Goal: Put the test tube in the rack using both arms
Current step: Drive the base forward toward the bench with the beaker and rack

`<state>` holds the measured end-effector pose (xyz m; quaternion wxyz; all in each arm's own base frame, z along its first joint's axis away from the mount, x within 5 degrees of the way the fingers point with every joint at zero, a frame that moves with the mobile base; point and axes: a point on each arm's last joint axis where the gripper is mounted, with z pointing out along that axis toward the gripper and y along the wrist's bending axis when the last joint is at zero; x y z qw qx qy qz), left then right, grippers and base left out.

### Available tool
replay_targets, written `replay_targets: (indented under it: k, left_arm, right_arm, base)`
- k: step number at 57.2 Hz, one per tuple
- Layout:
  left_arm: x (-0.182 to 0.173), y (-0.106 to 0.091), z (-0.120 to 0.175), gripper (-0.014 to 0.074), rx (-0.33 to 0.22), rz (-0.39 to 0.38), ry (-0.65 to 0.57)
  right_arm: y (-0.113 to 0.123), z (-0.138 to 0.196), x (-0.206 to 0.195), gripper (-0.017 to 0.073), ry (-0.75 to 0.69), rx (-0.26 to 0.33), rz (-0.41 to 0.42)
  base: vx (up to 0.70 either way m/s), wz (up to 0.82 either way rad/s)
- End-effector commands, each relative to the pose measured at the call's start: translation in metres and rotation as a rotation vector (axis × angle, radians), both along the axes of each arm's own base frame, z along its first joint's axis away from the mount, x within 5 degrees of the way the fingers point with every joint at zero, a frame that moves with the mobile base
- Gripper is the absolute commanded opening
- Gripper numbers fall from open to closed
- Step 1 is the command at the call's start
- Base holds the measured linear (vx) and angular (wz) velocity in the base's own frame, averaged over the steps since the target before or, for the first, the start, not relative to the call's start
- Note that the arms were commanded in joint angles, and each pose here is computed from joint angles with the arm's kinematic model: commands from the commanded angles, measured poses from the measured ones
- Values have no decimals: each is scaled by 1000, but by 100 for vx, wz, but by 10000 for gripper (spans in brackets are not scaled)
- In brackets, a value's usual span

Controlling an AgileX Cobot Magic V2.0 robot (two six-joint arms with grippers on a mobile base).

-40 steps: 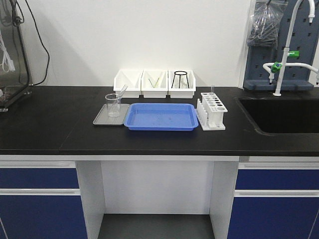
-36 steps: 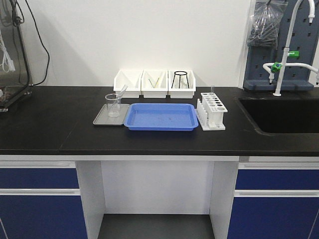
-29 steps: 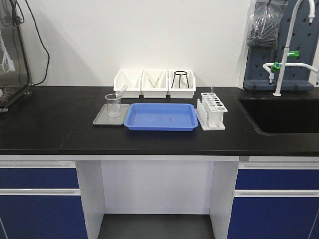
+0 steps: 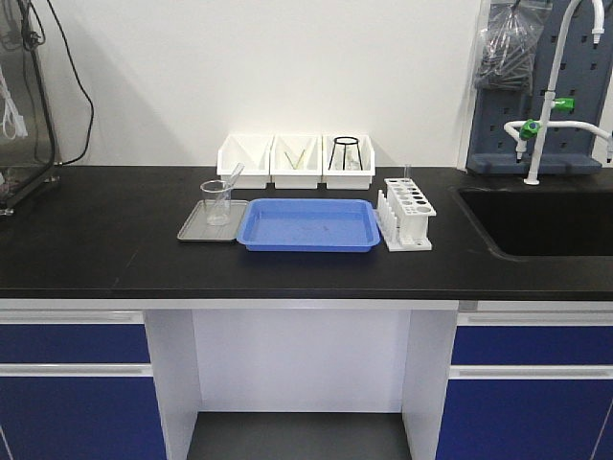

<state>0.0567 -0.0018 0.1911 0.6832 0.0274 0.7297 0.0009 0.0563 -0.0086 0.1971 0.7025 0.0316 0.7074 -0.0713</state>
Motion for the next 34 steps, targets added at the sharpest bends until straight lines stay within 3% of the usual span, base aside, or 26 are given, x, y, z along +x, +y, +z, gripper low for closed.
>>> replay_targets:
  k: [1, 34]
  left_arm:
    - [-2, 0, 18, -4, -19, -6, -123]
    - [-2, 0, 18, -4, -19, -6, -122]
  right_arm:
    - [1, 1, 0, -10, -66, -24, 10]
    - [1, 1, 0, -10, -66, -24, 10]
  base:
    - [1, -3]
    - [12, -5]
